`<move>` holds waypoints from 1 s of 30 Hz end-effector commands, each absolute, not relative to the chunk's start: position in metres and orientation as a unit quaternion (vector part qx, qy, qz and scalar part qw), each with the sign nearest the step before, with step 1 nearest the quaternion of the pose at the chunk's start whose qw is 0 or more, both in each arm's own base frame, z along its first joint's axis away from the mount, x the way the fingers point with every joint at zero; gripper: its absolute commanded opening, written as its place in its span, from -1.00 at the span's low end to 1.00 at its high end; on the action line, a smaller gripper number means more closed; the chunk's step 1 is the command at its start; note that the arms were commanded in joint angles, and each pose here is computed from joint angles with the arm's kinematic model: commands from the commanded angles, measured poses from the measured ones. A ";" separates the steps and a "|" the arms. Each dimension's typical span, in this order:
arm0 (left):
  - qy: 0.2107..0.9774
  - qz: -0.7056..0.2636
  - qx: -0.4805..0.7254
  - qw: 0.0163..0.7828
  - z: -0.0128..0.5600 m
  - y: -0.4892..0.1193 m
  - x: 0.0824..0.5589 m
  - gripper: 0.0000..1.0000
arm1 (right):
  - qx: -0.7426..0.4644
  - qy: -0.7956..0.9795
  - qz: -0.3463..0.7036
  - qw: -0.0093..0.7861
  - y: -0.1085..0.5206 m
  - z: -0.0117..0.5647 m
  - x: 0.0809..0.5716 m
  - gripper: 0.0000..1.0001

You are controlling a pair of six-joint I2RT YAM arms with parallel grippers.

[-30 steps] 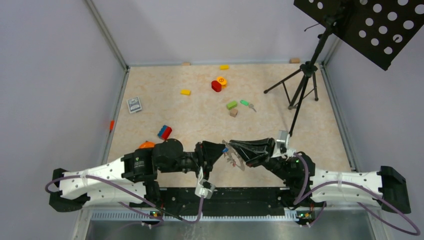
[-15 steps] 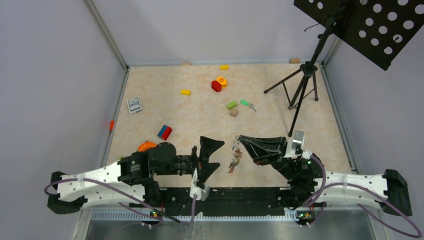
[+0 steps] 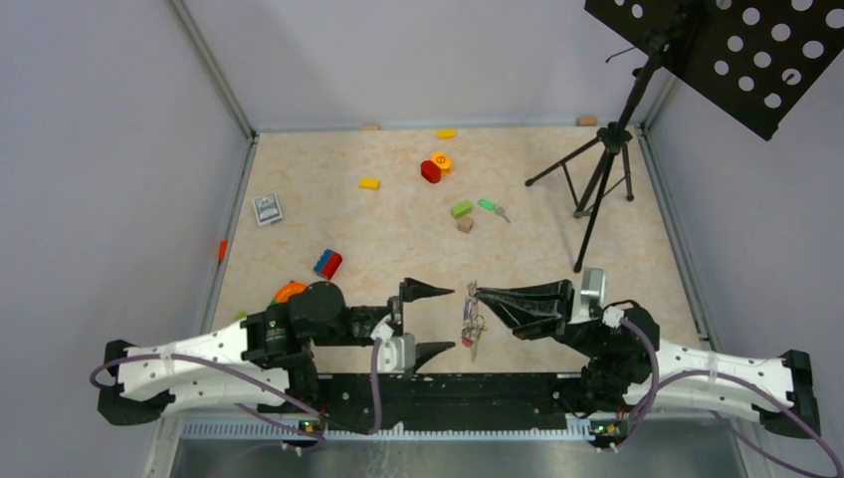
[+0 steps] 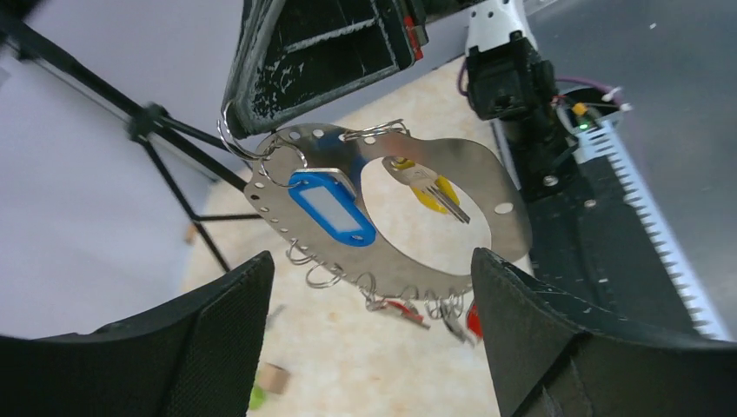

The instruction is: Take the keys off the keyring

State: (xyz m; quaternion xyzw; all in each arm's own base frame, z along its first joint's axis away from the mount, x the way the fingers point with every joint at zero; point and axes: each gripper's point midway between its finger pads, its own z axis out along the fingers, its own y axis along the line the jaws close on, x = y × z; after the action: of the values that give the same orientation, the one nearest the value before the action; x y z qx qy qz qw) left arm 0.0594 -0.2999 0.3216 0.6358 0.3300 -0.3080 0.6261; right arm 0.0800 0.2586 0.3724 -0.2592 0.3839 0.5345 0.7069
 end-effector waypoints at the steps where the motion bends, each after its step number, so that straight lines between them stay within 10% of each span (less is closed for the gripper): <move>1: 0.404 -0.401 0.561 0.601 0.346 -0.311 0.054 0.68 | -0.307 0.352 0.548 0.694 0.254 0.393 0.059 -1.00; 8: 0.362 -0.456 0.534 0.613 0.373 -0.304 0.036 0.03 | -0.386 0.335 0.546 0.663 0.262 0.384 0.037 -1.00; 13: 0.358 -0.478 0.503 0.625 0.391 -0.291 0.033 0.04 | -0.395 0.318 0.540 0.671 0.261 0.384 0.034 -1.00; 17: 0.378 -0.472 0.489 0.628 0.396 -0.284 0.039 0.44 | -0.402 0.304 0.530 0.682 0.258 0.383 0.033 -1.00; 30: 0.346 -0.484 0.480 0.645 0.400 -0.281 0.034 0.38 | -0.489 0.197 0.485 0.698 0.255 0.380 0.007 -1.00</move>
State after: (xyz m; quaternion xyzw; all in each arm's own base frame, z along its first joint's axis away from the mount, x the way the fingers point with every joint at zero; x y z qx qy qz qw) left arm 0.0400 -0.2817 0.3839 0.4926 0.3748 -0.4647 0.6331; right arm 0.0214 0.2675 0.3475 -0.4802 0.2834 0.4998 0.6628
